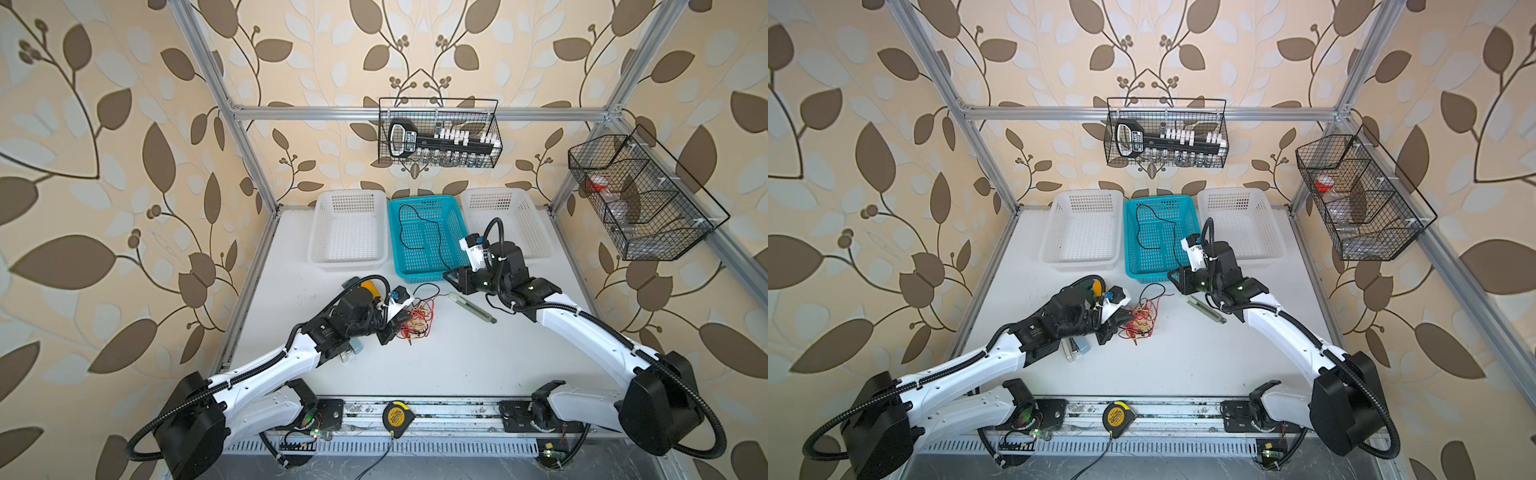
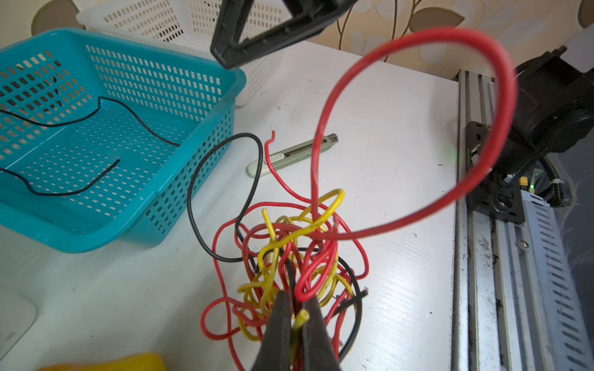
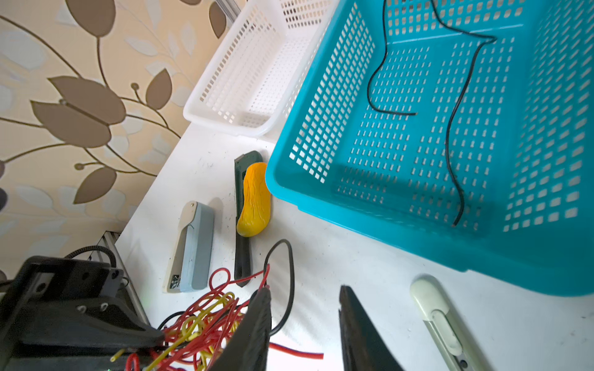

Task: Untangle the cables
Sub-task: 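Move the right gripper back to the bundle and grasp another black wire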

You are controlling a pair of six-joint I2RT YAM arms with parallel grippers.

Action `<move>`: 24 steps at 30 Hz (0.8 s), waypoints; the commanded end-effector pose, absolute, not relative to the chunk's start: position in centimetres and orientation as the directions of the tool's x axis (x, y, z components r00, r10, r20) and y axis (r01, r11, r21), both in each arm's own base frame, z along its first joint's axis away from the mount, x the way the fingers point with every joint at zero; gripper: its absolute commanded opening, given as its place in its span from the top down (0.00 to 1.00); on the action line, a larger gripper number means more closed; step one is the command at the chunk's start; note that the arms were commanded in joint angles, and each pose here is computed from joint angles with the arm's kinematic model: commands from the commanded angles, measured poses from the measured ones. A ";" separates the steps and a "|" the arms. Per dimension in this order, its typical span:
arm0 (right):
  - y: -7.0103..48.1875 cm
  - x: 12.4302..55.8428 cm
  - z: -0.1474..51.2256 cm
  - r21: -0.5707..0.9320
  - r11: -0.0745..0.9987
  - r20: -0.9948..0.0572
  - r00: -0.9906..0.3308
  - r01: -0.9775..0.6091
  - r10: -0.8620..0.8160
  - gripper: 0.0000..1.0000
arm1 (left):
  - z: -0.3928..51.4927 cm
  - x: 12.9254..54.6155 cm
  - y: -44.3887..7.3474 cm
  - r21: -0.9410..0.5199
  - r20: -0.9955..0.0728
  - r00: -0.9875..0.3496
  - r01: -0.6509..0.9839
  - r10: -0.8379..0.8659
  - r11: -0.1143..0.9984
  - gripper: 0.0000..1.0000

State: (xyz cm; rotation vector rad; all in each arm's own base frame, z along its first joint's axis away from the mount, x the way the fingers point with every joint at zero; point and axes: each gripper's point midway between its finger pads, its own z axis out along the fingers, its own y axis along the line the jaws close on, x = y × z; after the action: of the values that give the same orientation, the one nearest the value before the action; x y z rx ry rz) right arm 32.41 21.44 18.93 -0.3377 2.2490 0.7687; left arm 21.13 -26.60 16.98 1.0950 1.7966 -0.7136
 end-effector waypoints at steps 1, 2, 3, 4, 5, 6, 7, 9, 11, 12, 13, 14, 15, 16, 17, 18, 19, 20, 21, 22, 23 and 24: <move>22.5 31.9 18.3 0.433 0.777 -0.680 -0.731 -0.457 -0.051 0.64 | 20.3 21.5 -27.2 0.053 -0.930 -0.110 0.905 0.352 0.422 1.00; 22.8 31.9 18.0 0.436 0.775 -0.675 -0.736 -0.457 -0.054 0.63 | 20.2 21.4 -27.3 0.056 -0.929 -0.107 0.907 0.355 0.418 1.00; 23.1 31.9 18.0 0.442 0.769 -0.672 -0.738 -0.461 -0.057 0.63 | 20.2 21.3 -27.3 0.058 -0.929 -0.104 0.908 0.356 0.415 1.00; 23.2 31.9 17.9 0.447 0.766 -0.669 -0.741 -0.462 -0.058 0.63 | 20.2 21.3 -27.2 0.059 -0.929 -0.102 0.909 0.357 0.413 1.00; 23.5 31.9 17.8 0.451 0.760 -0.668 -0.742 -0.468 -0.060 0.63 | 20.2 21.2 -27.3 0.060 -0.928 -0.100 0.910 0.358 0.409 1.00; 23.8 31.9 17.7 0.454 0.757 -0.665 -0.745 -0.469 -0.063 0.63 | 20.2 21.1 -27.3 0.061 -0.928 -0.099 0.912 0.360 0.406 1.00; 24.0 31.9 17.6 0.457 0.756 -0.661 -0.747 -0.470 -0.065 0.63 | 20.2 21.2 -27.2 0.062 -0.928 -0.097 0.911 0.360 0.407 1.00; 24.3 32.1 17.2 0.458 0.755 -0.653 -0.754 -0.469 -0.072 0.63 | 20.1 21.1 -27.2 0.065 -0.928 -0.096 0.911 0.361 0.407 1.00; 24.6 32.2 16.7 0.461 0.756 -0.644 -0.761 -0.466 -0.077 0.64 | 20.1 21.1 -27.1 0.066 -0.929 -0.095 0.910 0.358 0.410 1.00; 24.7 32.3 16.5 0.464 0.754 -0.639 -0.766 -0.464 -0.078 0.64 | 20.1 21.1 -27.1 0.067 -0.930 -0.093 0.909 0.357 0.411 1.00; 24.9 32.3 16.3 0.469 0.753 -0.635 -0.769 -0.463 -0.077 0.64 | 20.1 21.1 -27.1 0.067 -0.930 -0.093 0.909 0.356 0.411 1.00; 25.0 32.3 15.9 0.472 0.753 -0.627 -0.775 -0.458 -0.078 0.64 | 20.0 21.0 -27.0 0.066 -0.930 -0.094 0.908 0.356 0.413 1.00; 25.1 32.4 15.7 0.474 0.754 -0.620 -0.780 -0.455 -0.081 0.64 | 20.1 21.0 -27.0 0.068 -0.931 -0.092 0.907 0.354 0.415 1.00; 25.2 32.4 15.4 0.476 0.754 -0.616 -0.784 -0.454 -0.084 0.64 | 20.0 21.0 -26.9 0.068 -0.931 -0.092 0.906 0.352 0.418 1.00; 25.3 32.4 15.2 0.478 0.754 -0.611 -0.787 -0.451 -0.084 0.64 | 20.1 21.0 -26.9 0.067 -0.933 -0.092 0.906 0.349 0.419 1.00; 25.4 32.4 15.0 0.478 0.754 -0.607 -0.790 -0.450 -0.086 0.64 | 20.0 21.0 -26.8 0.069 -0.933 -0.091 0.905 0.348 0.420 1.00; 25.5 32.3 14.8 0.481 0.753 -0.602 -0.794 -0.450 -0.090 0.66 | 20.1 21.0 -26.8 0.069 -0.934 -0.090 0.904 0.346 0.423 1.00; 25.6 32.3 14.7 0.484 0.749 -0.600 -0.795 -0.452 -0.091 0.69 | 20.0 21.0 -26.8 0.068 -0.933 -0.093 0.902 0.347 0.426 1.00; 25.8 32.2 14.8 0.490 0.742 -0.601 -0.794 -0.457 -0.092 0.72 | 20.0 21.1 -26.8 0.068 -0.933 -0.094 0.902 0.348 0.427 1.00; 25.9 32.2 14.8 0.495 0.738 -0.600 -0.795 -0.459 -0.093 0.77 | 19.9 21.1 -26.7 0.067 -0.931 -0.097 0.901 0.351 0.429 1.00; 26.0 32.2 15.0 0.499 0.733 -0.604 -0.792 -0.462 -0.089 0.84 | 19.8 21.2 -26.7 0.064 -0.931 -0.103 0.899 0.350 0.433 1.00; 26.0 32.3 15.1 0.498 0.733 -0.607 -0.790 -0.464 -0.087 0.90 | 19.8 21.3 -26.7 0.057 -0.932 -0.110 0.897 0.346 0.438 1.00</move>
State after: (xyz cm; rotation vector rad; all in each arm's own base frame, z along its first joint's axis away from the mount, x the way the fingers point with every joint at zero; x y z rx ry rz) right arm 31.91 25.03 13.71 -0.3923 2.4155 0.8394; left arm 20.89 -26.31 17.72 1.1172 1.7555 -0.6876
